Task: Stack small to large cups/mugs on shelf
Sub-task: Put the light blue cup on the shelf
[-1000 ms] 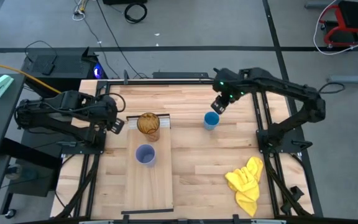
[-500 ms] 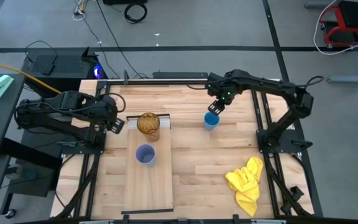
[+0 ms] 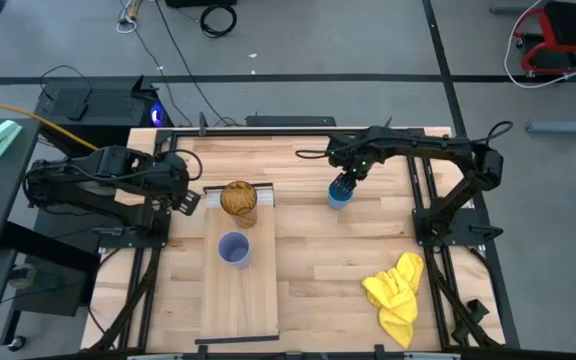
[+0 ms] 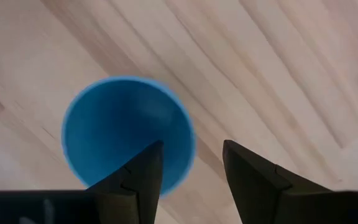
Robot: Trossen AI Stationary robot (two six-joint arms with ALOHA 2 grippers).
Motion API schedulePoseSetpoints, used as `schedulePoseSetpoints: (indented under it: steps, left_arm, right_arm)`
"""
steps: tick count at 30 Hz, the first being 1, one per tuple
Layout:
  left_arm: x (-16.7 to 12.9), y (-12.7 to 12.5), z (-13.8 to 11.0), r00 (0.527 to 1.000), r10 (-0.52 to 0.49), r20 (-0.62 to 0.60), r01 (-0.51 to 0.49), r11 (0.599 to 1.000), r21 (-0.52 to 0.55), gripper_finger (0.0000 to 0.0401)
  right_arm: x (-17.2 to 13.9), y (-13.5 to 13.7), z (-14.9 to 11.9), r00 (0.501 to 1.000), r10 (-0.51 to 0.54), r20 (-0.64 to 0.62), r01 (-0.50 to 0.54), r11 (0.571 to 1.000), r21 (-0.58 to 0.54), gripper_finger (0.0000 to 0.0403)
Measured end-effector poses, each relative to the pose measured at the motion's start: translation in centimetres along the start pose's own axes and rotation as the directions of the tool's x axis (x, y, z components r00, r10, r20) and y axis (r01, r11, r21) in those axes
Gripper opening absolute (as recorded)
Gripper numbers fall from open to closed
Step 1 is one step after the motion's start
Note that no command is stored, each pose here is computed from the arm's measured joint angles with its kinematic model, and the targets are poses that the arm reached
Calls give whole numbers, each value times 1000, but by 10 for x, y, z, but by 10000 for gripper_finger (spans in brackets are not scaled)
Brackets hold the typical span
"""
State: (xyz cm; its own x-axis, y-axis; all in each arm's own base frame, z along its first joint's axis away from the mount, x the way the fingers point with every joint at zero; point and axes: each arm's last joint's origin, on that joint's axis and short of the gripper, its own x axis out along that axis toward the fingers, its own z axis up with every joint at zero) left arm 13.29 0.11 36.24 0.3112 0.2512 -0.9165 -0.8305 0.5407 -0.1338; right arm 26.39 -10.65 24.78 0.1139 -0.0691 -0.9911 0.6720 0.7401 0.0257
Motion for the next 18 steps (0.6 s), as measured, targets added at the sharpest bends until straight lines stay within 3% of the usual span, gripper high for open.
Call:
schedulePoseSetpoints:
  steps: [12, 18]
  left_arm:
    - [0, 0, 0, 1000, 0, 0, 0, 1000, 2, 40]
    - [0, 0, 0, 1000, 0, 0, 0, 1000, 2, 35]
  right_arm:
    - [24, -3, -9, 1000, -7, -23, 8, 999, 36, 171]
    - [24, -3, -9, 1000, -7, -23, 8, 999, 44, 120]
